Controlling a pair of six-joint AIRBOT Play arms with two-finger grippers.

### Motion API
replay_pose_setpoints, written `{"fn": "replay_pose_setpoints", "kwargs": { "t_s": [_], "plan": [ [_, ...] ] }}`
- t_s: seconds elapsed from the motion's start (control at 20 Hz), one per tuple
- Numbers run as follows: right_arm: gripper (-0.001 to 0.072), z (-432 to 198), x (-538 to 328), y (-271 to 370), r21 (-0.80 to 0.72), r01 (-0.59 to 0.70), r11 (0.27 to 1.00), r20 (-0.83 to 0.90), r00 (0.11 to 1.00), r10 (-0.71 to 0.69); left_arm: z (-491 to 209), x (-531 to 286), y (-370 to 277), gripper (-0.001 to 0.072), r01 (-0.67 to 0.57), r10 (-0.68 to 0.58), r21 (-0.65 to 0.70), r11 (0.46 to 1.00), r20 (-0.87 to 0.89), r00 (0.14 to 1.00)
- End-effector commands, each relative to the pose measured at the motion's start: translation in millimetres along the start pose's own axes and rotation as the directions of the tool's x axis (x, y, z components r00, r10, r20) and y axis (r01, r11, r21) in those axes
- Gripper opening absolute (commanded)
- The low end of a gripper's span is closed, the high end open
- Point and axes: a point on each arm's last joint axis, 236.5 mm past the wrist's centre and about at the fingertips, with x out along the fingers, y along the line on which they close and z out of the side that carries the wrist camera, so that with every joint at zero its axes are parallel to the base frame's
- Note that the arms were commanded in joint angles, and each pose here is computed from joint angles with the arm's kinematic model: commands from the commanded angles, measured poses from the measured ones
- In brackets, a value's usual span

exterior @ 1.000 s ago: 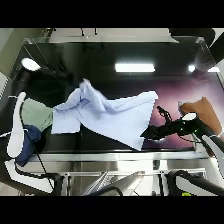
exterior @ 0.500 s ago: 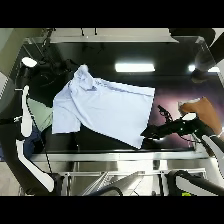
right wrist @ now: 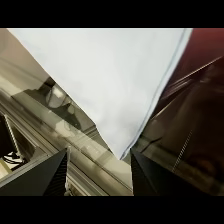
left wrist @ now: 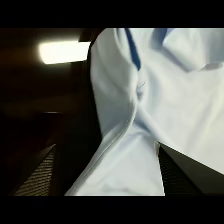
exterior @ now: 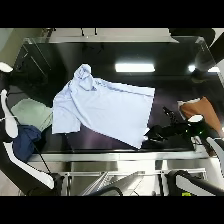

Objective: Fold the shirts.

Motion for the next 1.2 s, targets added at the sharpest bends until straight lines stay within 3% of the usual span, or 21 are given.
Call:
{"fn": "replay_pose_setpoints", "kwargs": {
  "t_s": [0.0,0.15,0.25,0.5,0.8,0.9,1.15],
  "plan": [
    [0.0446,-7,8,-14,0.051,0.018,0.999,0.017,1.0,-0.019,-38,5,28,0.0691,-0.005,0.006,0.024,1.0,-0.074,0.997],
    [0.0446,-9,10,-15,0.059,0.017,0.998,0.019,1.0,-0.018,-49,13,28,0.0689,0.011,-0.003,0.082,0.997,-0.097,0.995],
    [0.0446,-7,10,-16,0.059,0.021,0.998,0.027,0.999,-0.023,-59,18,19,0.0582,0.052,-0.033,0.131,0.99,-0.137,0.99],
    [0.0446,-6,10,-17,0.06,0.023,0.998,0.028,0.999,-0.025,-96,41,-1,0.0583,0.114,-0.048,0.219,0.969,-0.286,0.957],
    [0.0445,-7,10,-13,0.063,0.007,0.998,0.024,1.0,-0.009,-95,51,17,0.0577,0.016,0.087,0.318,0.948,-0.306,0.948],
    [0.0445,-7,10,-14,0.069,0.009,0.998,0.025,1.0,-0.011,-85,46,20,0.0219,-0.002,0.093,0.314,0.949,-0.274,0.957],
    [0.0445,-12,27,-29,0.184,0.063,0.981,0.038,0.997,-0.072,-95,66,12,0.0211,0.04,0.064,0.31,0.95,-0.318,0.946]
  ]
}}
